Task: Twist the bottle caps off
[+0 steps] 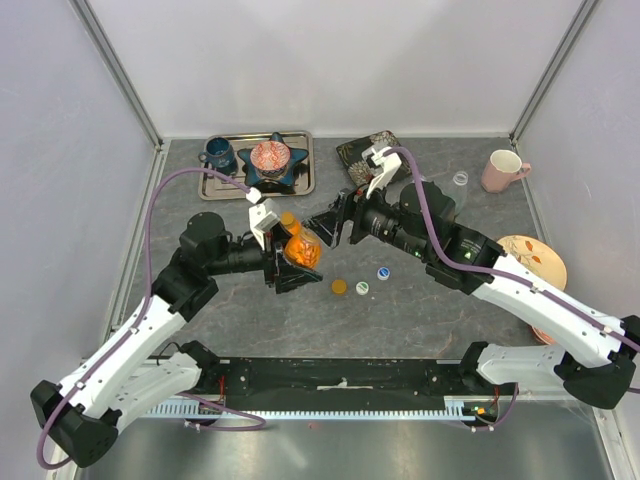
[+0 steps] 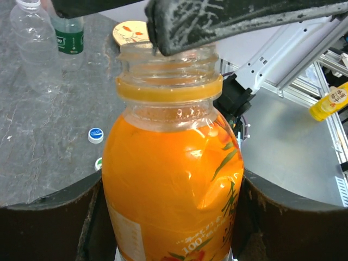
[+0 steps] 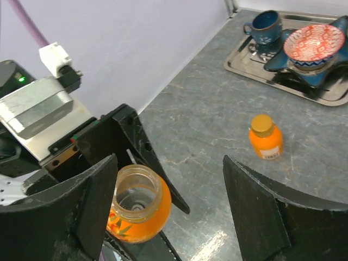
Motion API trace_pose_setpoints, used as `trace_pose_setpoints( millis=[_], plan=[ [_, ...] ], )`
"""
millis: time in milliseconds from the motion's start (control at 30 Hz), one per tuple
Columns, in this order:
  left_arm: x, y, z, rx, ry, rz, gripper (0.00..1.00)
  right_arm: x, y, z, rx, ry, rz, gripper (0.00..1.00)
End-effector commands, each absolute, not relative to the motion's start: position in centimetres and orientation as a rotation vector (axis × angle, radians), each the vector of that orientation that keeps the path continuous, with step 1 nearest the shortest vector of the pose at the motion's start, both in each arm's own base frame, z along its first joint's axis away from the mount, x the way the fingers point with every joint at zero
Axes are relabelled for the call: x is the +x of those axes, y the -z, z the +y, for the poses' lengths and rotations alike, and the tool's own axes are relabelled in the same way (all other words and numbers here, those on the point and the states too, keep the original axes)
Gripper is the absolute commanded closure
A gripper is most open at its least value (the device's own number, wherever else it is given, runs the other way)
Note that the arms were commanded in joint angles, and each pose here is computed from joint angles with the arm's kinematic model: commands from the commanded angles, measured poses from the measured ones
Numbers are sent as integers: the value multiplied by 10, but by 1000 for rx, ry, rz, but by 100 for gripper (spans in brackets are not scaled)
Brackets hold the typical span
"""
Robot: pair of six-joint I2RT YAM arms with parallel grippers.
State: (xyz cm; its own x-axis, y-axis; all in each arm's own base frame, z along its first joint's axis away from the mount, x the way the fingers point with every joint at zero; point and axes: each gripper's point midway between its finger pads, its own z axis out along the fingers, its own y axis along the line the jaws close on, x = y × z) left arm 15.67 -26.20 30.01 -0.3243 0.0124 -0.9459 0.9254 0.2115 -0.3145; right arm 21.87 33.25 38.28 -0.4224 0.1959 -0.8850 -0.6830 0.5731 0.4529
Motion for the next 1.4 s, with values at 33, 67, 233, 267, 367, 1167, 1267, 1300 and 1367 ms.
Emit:
trace_pose_setpoints(
  millis=[33, 67, 233, 267, 367, 1167, 1267, 1300, 1367],
  plan=[
    [149, -333, -269, 979, 1294, 1434, 43, 198, -391, 345, -495, -1166, 1696, 16],
    [150, -332, -269, 975, 1294, 1439, 43, 197, -393, 345, -500, -1177, 1684, 17],
    [159, -327, -270, 943, 1269, 1475, 43, 187, -395, 349, -533, -1235, 1673, 18],
    [160, -327, -271, 941, 1267, 1478, 43, 187, -394, 350, -530, -1238, 1677, 18],
    [161, -328, -272, 942, 1267, 1476, 43, 189, -388, 349, -526, -1228, 1690, 23],
    [220, -305, -202, 381, 814, 1735, 1, 272, -397, 257, -114, -575, 1647, 100],
    [226, -295, -174, 246, 693, 1735, 1, 298, -371, 236, -9, -347, 1656, 100],
    [223, -301, -161, 203, 664, 1696, 1, 307, -354, 221, 28, -209, 1663, 100],
    [218, -294, -158, 217, 661, 1685, 1, 324, -332, 222, 36, -107, 1670, 100]
  ],
)
